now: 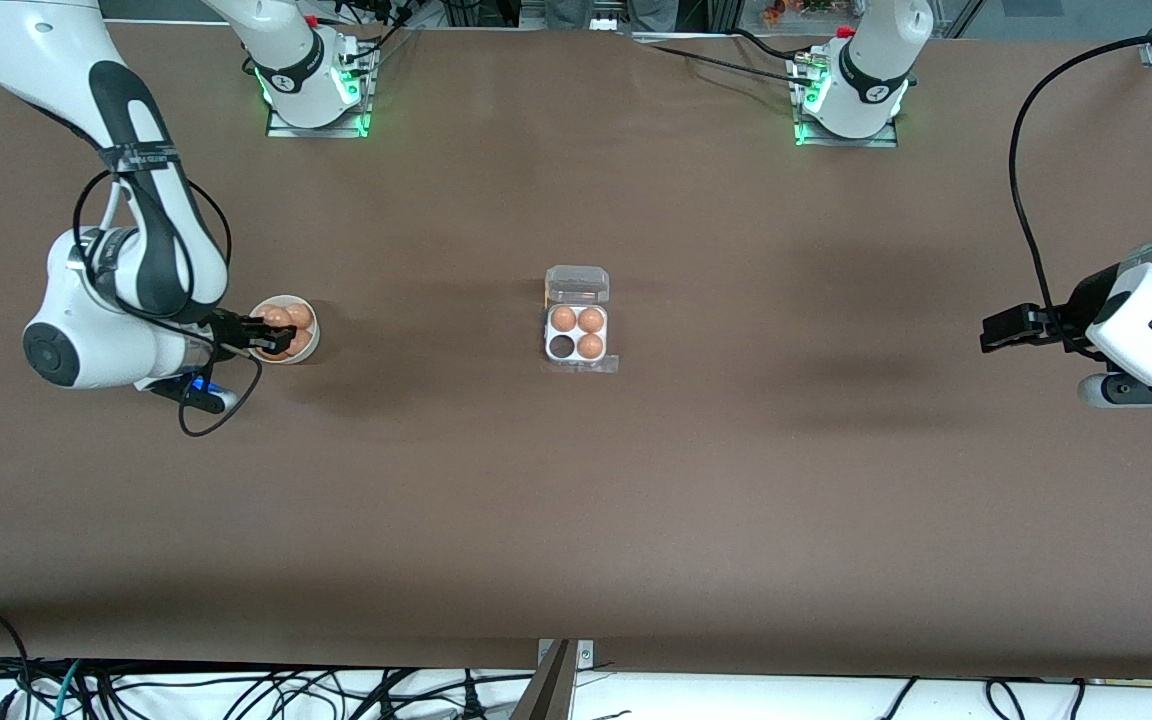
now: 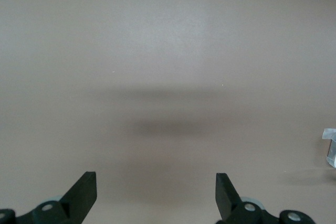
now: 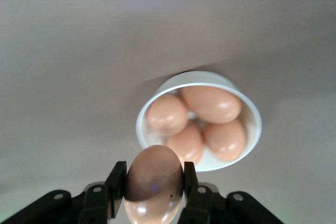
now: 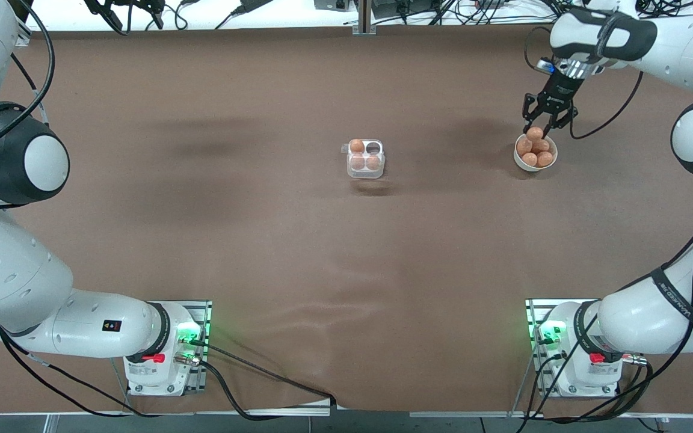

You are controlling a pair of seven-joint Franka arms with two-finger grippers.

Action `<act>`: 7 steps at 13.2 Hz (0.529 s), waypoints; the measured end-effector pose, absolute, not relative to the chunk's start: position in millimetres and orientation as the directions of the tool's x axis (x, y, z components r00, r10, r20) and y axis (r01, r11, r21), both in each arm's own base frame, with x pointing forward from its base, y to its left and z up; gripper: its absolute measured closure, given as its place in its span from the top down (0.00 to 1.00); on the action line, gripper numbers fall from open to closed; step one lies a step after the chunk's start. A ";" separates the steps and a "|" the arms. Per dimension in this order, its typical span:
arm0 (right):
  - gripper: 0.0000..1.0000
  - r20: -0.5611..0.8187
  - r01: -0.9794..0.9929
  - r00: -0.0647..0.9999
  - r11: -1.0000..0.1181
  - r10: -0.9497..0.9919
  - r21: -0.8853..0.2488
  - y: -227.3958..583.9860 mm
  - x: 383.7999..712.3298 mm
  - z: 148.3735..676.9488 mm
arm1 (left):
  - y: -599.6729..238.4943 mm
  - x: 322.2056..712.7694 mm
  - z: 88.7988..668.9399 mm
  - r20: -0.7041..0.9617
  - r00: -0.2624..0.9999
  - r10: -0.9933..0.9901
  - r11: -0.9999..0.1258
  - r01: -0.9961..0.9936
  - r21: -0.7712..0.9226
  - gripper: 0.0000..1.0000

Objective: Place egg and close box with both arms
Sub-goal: 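Grasp one brown egg from the bowl with the right gripper, then carry the egg with the right gripper to the carton's empty slot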

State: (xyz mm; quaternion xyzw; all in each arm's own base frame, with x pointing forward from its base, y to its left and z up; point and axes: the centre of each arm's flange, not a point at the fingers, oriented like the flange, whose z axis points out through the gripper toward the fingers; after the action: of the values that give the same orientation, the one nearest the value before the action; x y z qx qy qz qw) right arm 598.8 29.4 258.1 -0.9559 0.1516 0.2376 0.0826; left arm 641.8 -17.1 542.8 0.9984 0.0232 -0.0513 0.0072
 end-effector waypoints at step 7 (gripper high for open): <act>0.49 -0.648 -0.596 0.686 -0.766 -0.330 -0.241 98.4 627.5 263.1 | -16.9 641.9 542.7 -0.103 0.994 0.046 -0.999 0.047 0.012 1.00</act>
State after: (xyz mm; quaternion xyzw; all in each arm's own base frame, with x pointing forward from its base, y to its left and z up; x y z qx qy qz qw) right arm 627.5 98.4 263.1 -0.8908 0.2599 0.2990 0.2224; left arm 641.9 -16.9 542.7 0.9984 0.0233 -0.0514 0.0071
